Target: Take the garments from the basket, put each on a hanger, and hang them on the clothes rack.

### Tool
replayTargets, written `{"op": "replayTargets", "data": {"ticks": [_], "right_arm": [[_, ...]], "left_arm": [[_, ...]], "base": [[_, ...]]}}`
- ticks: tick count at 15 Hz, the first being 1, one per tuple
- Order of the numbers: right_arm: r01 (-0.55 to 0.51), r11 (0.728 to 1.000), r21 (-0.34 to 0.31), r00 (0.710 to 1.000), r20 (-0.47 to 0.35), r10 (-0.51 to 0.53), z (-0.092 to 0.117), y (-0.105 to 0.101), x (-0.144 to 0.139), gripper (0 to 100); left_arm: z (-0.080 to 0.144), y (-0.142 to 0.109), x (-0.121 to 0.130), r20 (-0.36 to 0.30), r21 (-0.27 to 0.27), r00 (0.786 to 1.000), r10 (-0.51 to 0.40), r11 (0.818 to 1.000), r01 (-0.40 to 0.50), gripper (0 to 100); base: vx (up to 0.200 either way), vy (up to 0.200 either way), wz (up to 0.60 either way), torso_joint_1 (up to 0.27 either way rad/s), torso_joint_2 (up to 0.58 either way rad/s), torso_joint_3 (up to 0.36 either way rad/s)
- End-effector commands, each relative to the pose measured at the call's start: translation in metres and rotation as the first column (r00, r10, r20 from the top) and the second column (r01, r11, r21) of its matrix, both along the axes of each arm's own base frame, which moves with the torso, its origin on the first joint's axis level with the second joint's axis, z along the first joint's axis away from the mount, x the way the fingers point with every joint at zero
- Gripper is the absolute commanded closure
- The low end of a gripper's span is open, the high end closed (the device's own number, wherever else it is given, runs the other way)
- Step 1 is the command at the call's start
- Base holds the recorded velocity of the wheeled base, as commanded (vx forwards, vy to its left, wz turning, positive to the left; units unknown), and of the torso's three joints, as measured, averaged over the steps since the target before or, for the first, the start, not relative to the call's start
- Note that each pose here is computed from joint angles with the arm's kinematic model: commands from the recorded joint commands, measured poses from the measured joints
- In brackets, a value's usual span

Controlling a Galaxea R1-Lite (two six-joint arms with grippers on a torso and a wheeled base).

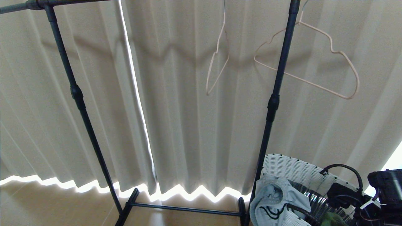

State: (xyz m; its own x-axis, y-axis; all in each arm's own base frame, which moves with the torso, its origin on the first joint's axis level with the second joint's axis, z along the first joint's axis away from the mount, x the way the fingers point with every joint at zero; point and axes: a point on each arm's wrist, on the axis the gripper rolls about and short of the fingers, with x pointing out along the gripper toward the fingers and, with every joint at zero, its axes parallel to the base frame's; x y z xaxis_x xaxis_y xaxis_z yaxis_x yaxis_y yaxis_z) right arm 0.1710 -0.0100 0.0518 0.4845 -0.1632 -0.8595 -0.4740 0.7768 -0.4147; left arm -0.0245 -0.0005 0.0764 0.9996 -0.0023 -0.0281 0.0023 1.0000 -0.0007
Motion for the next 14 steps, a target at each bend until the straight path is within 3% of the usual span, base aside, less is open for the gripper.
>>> {"op": "replayTargets", "data": {"ticks": [1,2,6,10,12,14], "right_arm": [[0.000,1.000,0.000,1.000,-0.002,0.000,-0.001,0.000,0.001,0],[0.000,1.000,-0.001,1.000,0.015,0.000,0.000,0.000,0.002,100],[-0.003,1.000,0.000,0.997,0.075,0.003,0.002,0.000,0.003,100],[-0.003,1.000,-0.004,0.963,0.268,0.004,0.018,0.001,-0.018,100],[-0.005,1.000,0.007,0.924,0.383,0.002,0.036,0.001,-0.027,100],[-0.004,0.998,0.066,0.872,0.489,-0.029,0.052,0.003,-0.035,100]], "left_arm": [[0.000,0.000,0.000,0.000,-0.001,1.000,0.001,1.000,-0.001,0],[0.000,0.000,0.000,0.000,-0.001,1.000,0.001,1.000,-0.001,0],[0.000,0.000,0.000,0.000,-0.001,1.000,0.001,1.000,-0.001,0],[0.000,0.000,0.000,0.000,0.000,1.000,-0.001,1.000,0.001,0],[0.000,0.000,0.000,0.000,0.000,1.000,-0.001,1.000,0.001,0],[0.000,0.000,0.000,0.000,0.000,1.000,-0.001,1.000,0.001,0]], "base": [[0.000,0.000,0.00,0.000,0.00,0.000],[0.000,0.000,0.00,0.000,0.00,0.000],[0.000,0.000,0.00,0.000,0.00,0.000],[0.000,0.000,0.00,0.000,0.00,0.000],[0.000,0.000,0.00,0.000,0.00,0.000],[0.000,0.000,0.00,0.000,0.00,0.000]]}}
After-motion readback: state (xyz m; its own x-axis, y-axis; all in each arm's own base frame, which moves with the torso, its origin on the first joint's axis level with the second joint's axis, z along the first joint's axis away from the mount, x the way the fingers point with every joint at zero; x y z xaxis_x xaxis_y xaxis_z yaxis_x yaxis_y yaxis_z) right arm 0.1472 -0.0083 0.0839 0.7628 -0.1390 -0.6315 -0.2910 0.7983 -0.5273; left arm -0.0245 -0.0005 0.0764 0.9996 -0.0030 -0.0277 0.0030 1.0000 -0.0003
